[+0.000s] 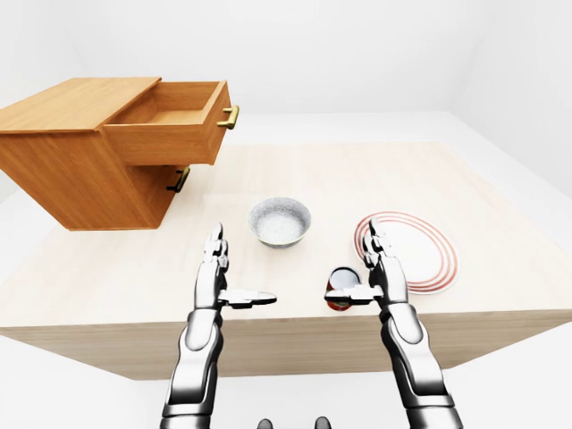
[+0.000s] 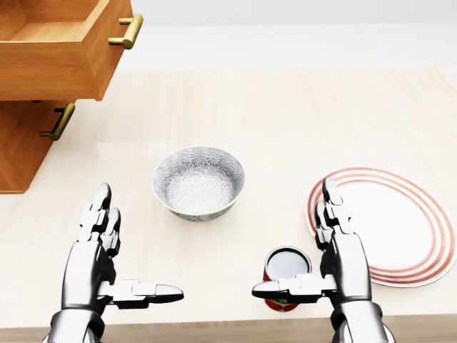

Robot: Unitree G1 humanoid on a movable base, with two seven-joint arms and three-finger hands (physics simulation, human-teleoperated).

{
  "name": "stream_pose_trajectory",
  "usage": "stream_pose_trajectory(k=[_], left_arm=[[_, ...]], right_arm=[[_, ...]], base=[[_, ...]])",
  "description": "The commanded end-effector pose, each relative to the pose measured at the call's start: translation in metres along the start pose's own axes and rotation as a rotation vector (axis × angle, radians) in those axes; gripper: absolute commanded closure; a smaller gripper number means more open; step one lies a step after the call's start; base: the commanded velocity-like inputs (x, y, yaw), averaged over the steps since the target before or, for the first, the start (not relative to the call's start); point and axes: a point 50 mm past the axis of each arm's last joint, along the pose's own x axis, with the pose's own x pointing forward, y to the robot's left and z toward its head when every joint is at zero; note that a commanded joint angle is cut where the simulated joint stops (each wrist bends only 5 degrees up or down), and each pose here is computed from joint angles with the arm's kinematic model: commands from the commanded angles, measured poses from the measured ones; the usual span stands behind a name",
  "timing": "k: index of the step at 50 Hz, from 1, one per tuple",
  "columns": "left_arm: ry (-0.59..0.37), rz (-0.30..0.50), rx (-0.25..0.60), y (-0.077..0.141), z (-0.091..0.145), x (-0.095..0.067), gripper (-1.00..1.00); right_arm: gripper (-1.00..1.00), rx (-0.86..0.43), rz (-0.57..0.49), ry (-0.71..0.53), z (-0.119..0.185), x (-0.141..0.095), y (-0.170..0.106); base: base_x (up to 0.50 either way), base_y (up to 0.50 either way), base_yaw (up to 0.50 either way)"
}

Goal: Put the bowl on top of the cabinet.

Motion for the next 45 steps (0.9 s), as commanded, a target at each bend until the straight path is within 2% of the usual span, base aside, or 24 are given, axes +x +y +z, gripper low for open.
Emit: stream_pose_trajectory(k=[1, 30, 45], left_arm=[[0.009, -0.004, -0.005, 0.0074, 0.0011, 0.0001, -1.0], [0.012, -0.026, 0.02, 0.0057, -0.0007, -0.0029, -1.0], [-0.003, -0.017, 0.017, 0.0065, 0.0007, -0.0042, -1.0]], right_arm=[[-1.0, 0.007, -0.014, -0.007, 0.0027, -0.0017, -0.0072], [-1.0, -0.011, 0.005, 0.016, -0.003, 0.0009, -0.0036], [-1.0, -0.001, 0.01, 0.008, -0.0011, -0.0004, -0.0038]], base=[[0.0, 0.0, 0.0], [0.0, 0.0, 0.0], [0.4, 0.0, 0.0]])
